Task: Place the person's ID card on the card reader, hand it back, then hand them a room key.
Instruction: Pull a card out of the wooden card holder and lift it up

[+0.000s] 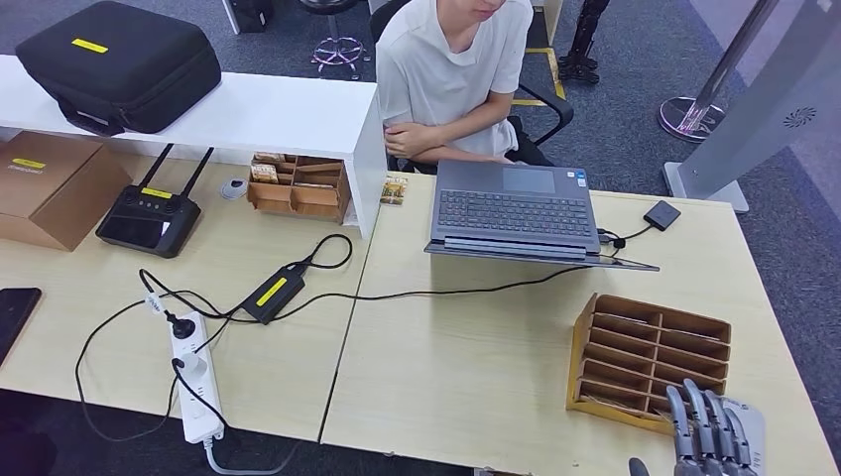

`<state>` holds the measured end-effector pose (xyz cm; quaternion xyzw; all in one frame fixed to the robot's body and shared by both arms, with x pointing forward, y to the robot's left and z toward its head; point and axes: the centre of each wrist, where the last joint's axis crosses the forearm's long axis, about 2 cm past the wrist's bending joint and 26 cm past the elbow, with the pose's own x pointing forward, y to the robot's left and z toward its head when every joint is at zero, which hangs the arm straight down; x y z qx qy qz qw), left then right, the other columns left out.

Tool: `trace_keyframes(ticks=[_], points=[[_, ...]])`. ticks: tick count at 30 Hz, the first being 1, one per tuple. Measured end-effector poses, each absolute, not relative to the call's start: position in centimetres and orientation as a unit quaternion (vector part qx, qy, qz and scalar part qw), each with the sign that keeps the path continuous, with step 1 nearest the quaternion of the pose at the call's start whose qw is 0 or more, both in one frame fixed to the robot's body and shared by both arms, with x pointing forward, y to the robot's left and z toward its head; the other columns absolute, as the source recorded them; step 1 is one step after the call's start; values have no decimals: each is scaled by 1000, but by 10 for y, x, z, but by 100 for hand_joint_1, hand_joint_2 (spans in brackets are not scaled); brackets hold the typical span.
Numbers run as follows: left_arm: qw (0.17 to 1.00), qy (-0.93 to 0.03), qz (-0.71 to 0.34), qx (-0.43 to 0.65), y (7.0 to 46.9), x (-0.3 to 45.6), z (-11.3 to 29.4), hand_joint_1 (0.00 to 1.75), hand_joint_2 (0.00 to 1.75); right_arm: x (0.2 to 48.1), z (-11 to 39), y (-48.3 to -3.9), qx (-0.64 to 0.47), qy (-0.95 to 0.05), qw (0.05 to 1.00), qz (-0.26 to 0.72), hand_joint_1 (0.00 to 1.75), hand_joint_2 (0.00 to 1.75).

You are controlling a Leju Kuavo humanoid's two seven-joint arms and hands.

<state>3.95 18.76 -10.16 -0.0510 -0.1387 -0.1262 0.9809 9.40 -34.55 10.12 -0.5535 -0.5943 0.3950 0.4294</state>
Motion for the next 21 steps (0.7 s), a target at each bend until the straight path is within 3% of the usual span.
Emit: trace_keyframes(ticks=[13,21], points=[[978,-147,-136,-53,191,39,-102,0,175,102,91,-402,-578,-537,444,425,0,175],[978,-147,-136,-53,192,39,-103,0,175,102,90,-411,-589,-523,447,425,0,175]])
